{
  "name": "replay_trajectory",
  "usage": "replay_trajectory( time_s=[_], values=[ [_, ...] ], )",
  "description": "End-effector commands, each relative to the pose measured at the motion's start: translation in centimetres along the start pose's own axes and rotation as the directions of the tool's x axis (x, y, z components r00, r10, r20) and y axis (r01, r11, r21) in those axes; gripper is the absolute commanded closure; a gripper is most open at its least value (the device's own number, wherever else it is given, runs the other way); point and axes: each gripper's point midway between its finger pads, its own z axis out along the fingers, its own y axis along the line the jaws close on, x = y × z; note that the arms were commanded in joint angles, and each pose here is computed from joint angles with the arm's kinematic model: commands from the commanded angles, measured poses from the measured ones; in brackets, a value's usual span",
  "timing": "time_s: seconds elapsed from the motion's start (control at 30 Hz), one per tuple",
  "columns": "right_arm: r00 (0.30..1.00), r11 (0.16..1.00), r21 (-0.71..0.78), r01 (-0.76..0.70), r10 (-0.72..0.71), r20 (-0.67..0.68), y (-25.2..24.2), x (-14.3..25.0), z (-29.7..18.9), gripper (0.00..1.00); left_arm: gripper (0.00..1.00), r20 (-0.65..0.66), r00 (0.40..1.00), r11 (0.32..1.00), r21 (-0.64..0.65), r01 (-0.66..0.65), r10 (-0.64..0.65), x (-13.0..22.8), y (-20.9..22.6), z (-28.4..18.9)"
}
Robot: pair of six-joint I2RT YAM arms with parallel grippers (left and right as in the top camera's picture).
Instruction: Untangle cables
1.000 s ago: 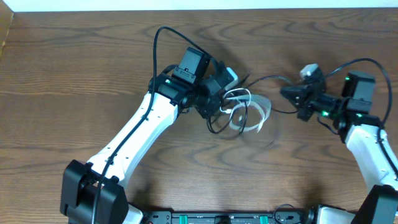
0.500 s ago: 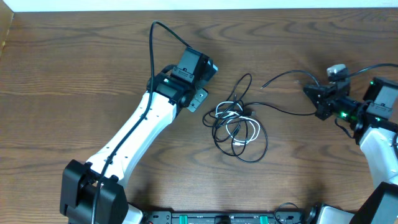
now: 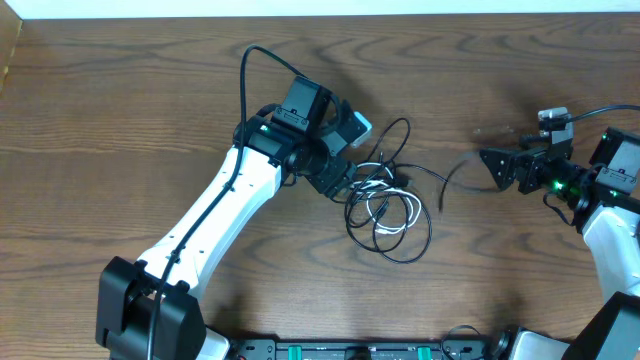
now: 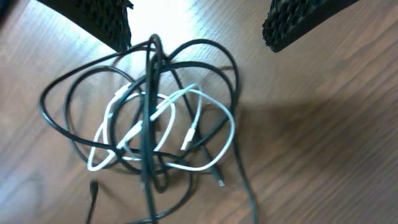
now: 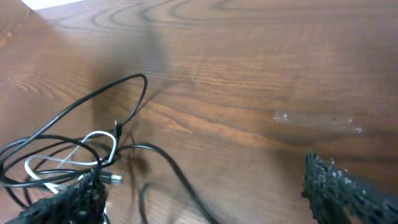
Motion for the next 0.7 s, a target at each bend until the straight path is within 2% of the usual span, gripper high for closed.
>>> replay_trajectory(
  time_s=[0.0, 0.13, 0.33, 0.47, 0.67],
  values=[
    [0.998, 0.997, -0.041, -0.059, 0.060, 0.012, 0.9, -0.4, -0.3, 0.01, 0.31, 0.029, 0.999, 0.996, 0.070, -0.047, 0.045, -0.4, -1.3, -0.3],
    [0.993, 0.988, -0.112, -0.110, 0.114, 0.023, 2.1, -0.8, -0.4, 0.01, 0.32, 0.040, 0.998, 0.993, 0.111, -0.051, 0.046, -0.6, -1.9, -0.1],
    [0.996, 0.965, -0.249, -0.083, 0.089, 0.016, 5.3, -1.0, 0.2, 0.01, 0.36, 0.042, 0.998, 0.988, 0.142, -0.054, 0.048, -0.7, -2.0, 0.8],
    [1.000, 0.960, -0.280, 0.002, 0.003, 0.016, 6.7, -0.8, 0.8, 0.01, 0.36, 0.051, 0.997, 0.980, 0.189, -0.065, 0.056, -0.8, -2.6, 1.4],
    [0.959, 0.919, -0.280, 0.279, -0.280, 0.036, 8.4, 0.0, 2.5, 0.01, 0.36, 0.043, 0.997, 0.970, 0.234, -0.071, 0.063, -0.5, -3.0, 2.3]
  ],
)
